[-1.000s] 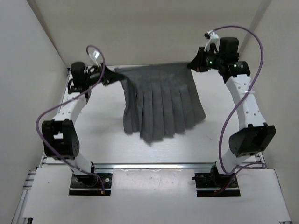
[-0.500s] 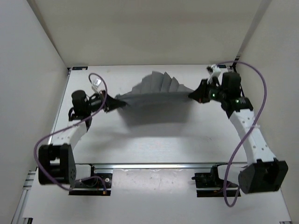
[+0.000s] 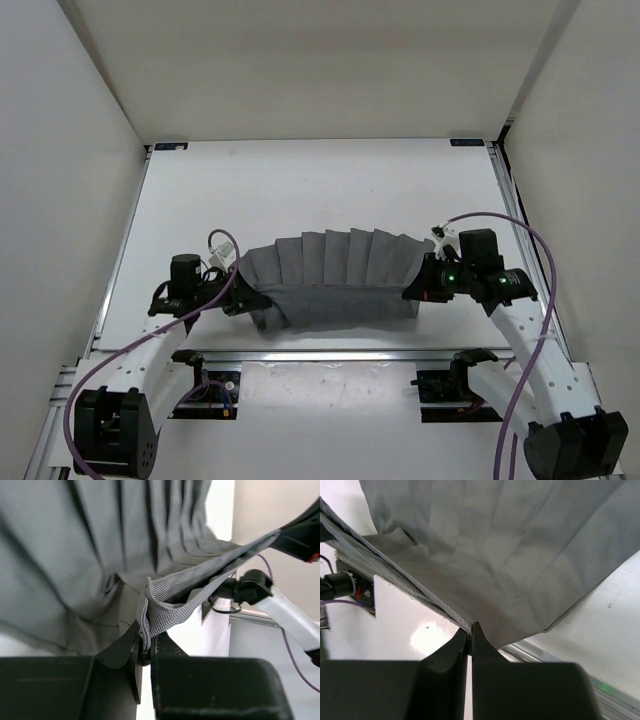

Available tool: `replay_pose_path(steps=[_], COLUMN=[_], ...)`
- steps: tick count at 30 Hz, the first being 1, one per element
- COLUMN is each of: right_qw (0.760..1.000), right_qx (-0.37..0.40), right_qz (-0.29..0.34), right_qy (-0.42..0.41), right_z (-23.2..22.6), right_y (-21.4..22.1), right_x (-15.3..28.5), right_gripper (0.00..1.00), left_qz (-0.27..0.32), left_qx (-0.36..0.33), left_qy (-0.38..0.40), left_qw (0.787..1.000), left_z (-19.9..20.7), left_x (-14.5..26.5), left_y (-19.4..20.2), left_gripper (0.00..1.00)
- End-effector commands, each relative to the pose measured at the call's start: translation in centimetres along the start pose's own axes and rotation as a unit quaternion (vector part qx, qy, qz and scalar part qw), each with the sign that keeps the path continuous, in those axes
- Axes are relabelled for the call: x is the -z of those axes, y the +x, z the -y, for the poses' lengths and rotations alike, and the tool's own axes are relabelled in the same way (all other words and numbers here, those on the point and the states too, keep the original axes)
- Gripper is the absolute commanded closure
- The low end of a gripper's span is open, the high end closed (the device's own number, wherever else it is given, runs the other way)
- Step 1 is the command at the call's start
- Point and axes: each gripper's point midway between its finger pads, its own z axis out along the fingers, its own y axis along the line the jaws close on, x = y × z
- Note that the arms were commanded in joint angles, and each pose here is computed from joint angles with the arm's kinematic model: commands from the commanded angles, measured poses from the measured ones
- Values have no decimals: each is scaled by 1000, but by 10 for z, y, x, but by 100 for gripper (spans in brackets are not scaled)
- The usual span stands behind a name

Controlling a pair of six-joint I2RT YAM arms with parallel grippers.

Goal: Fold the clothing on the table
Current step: Fold the skirt

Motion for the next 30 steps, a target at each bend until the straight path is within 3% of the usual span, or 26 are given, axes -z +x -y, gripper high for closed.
replay_pose_path(steps=[1, 8, 17, 23, 26, 29, 30], right_qw=[999, 997, 991, 991, 988, 981, 979], right_qx=[-19, 28, 66, 62, 50, 33, 29], right_qz=[7, 55, 93, 81, 75, 76, 73], right_qy=[33, 51, 67, 90, 123, 174, 188], right_z=[16, 35, 48, 70, 92, 122, 127], right_y=[-17, -80, -172, -201, -213, -227, -231], right_x=[-1, -28, -54, -87, -105, -114, -117], right_gripper=[100, 100, 100, 99, 100, 100, 99], left_qz=[27, 63, 128, 104, 97, 158, 187], left_qx=[0, 22, -10, -13, -1, 6, 2], left_qy=[-95, -114, -125, -164, -190, -172, -152], left_qw=[995, 991, 984, 981, 977, 972, 971], left_z=[-33, -49, -38, -63, -87, -89, -76], left_x=[6, -2, -10, -47, -66, -76, -77], left_y=[-11, -43, -136, -158, -169, -211, -232], left_gripper=[87, 89, 86, 86, 80, 76, 67])
